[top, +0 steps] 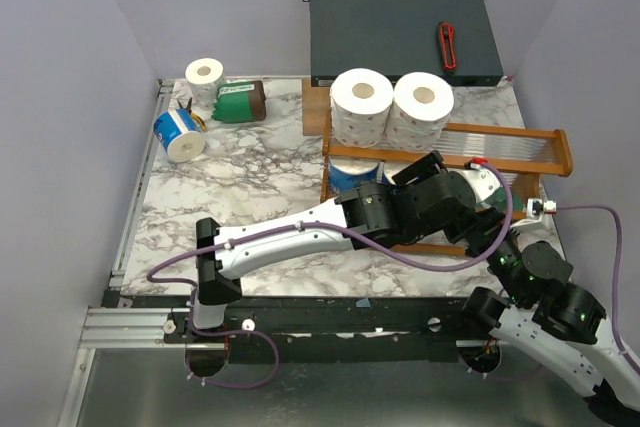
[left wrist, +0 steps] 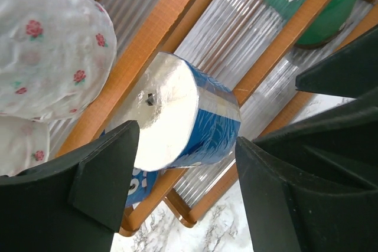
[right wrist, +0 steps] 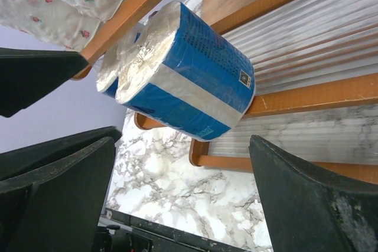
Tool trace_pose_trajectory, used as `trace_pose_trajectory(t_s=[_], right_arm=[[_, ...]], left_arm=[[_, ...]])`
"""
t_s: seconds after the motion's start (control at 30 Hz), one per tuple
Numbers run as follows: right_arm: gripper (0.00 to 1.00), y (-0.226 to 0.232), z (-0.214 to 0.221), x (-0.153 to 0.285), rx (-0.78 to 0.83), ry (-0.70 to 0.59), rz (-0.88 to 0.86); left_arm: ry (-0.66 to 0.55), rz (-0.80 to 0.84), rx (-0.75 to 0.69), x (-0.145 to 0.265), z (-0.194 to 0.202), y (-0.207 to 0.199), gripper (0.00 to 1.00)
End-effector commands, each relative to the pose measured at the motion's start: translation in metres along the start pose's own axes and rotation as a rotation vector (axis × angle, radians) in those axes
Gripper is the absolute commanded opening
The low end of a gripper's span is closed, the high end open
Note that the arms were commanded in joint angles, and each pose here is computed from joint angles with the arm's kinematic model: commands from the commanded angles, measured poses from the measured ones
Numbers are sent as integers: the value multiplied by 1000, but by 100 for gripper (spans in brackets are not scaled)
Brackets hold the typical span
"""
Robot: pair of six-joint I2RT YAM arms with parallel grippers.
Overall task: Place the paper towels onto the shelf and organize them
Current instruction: Place the paper towel on the shelf.
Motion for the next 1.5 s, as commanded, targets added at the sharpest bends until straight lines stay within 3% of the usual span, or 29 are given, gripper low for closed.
trace_pose_trajectory(t_s=[0.0, 0.27, 0.6, 0.9, 1.03, 1.47], right_arm=[[98, 3, 0, -1, 6, 0, -18], [96, 17, 2, -2, 81, 30, -103], [95, 25, 19, -29, 242, 140, -34], [100, 29, 10, -38, 395, 110, -33], [100, 28, 13, -43, 474, 115, -34], [98, 24, 30, -62, 538, 153, 3]], left_arm=[[-73, 1, 28, 34, -19, 8, 76], [-57, -49, 147, 76, 6, 30, 82], [-188, -113, 547, 140, 82, 87, 85], [-259, -85, 947, 139, 169, 101, 92], [-316, -25, 1065, 136, 190, 102, 92], [-303, -9, 1081, 117, 210, 100, 92]])
Point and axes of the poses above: each gripper's point midway between its finger pads, its own x axis back along the fingers, its own y axis along the line the jaws close on, z = x × y, the point moved 5 cm from there along x, back along the fingers, and after that the axes turned 7 degrees about x, right-handed, at the moved point
